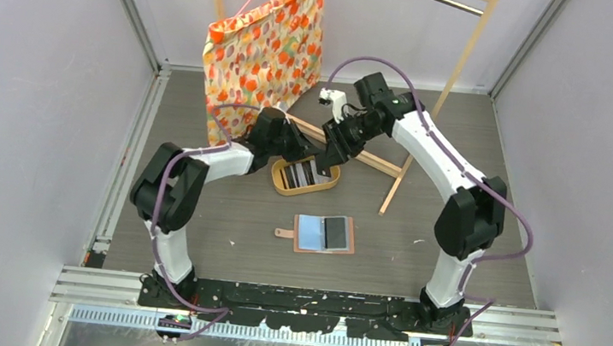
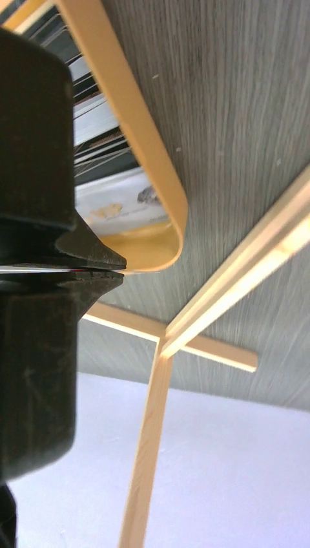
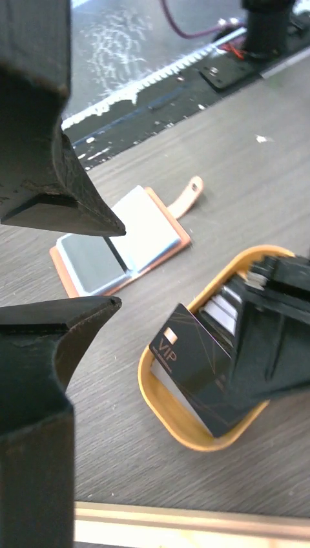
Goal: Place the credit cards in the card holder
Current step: Pick up the credit card from the storage box.
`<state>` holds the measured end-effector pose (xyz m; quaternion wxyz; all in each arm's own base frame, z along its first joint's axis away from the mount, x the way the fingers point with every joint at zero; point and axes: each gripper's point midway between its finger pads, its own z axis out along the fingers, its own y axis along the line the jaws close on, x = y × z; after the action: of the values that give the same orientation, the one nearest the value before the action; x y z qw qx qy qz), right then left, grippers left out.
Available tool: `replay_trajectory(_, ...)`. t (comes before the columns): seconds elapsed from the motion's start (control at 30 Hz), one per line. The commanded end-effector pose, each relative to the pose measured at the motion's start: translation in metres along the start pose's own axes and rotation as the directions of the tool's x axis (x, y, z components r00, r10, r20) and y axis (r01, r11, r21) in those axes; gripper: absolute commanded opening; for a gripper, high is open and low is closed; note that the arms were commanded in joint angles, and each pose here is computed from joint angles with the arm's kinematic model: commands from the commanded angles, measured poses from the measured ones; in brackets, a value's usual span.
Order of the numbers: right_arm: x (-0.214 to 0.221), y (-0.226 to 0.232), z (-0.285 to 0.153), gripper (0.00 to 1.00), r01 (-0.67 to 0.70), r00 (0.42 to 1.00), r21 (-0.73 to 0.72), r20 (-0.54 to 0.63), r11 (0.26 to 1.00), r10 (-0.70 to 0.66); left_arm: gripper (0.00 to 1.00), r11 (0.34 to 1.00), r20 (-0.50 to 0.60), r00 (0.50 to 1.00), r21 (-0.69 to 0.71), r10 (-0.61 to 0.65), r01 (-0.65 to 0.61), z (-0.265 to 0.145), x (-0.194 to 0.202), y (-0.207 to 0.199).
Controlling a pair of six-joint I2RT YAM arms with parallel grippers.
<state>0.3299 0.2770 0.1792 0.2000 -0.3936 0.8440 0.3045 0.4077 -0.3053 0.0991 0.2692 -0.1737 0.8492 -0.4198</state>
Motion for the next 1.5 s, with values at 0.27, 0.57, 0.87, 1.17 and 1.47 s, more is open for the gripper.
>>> replay_trajectory(0.27, 0.063, 0.082, -0.077, 0.53, 0.495, 0.858, -0.144, 0.238, 0.857, -0.455, 0.0, 0.905, 0.083, 0.947, 0.277, 0.312, -0.322, -0.11, 0.021, -0.068)
replay_trajectory(0.57, 0.086, 0.083, -0.079, 0.62, 0.333, 0.899, -0.241, 0.372, 0.912, -0.23, 0.0, 0.736, 0.066, 0.851, 0.471, 0.522, -0.487, -0.172, 0.102, -0.062)
replay_trajectory(0.87, 0.08, 0.084, -0.045, 0.71, 0.153, 0.932, -0.4, 0.363, 0.904, 0.003, 0.0, 0.628, 0.337, 0.801, 0.499, 0.495, -0.598, -0.209, 0.113, -0.054)
replay_trajectory(1.17, 0.054, 0.102, -0.018, 0.72, 0.024, 0.921, -0.466, 0.355, 0.885, 0.162, 0.0, 0.707, 0.44, 0.866, 0.533, 0.238, -0.465, -0.222, 0.088, -0.056)
replay_trajectory(1.47, 0.04, 0.121, -0.008, 0.59, -0.058, 0.912, -0.529, 0.317, 0.847, 0.261, 0.0, 0.706, 0.445, 0.887, 0.59, 0.122, -0.393, -0.23, 0.081, -0.065)
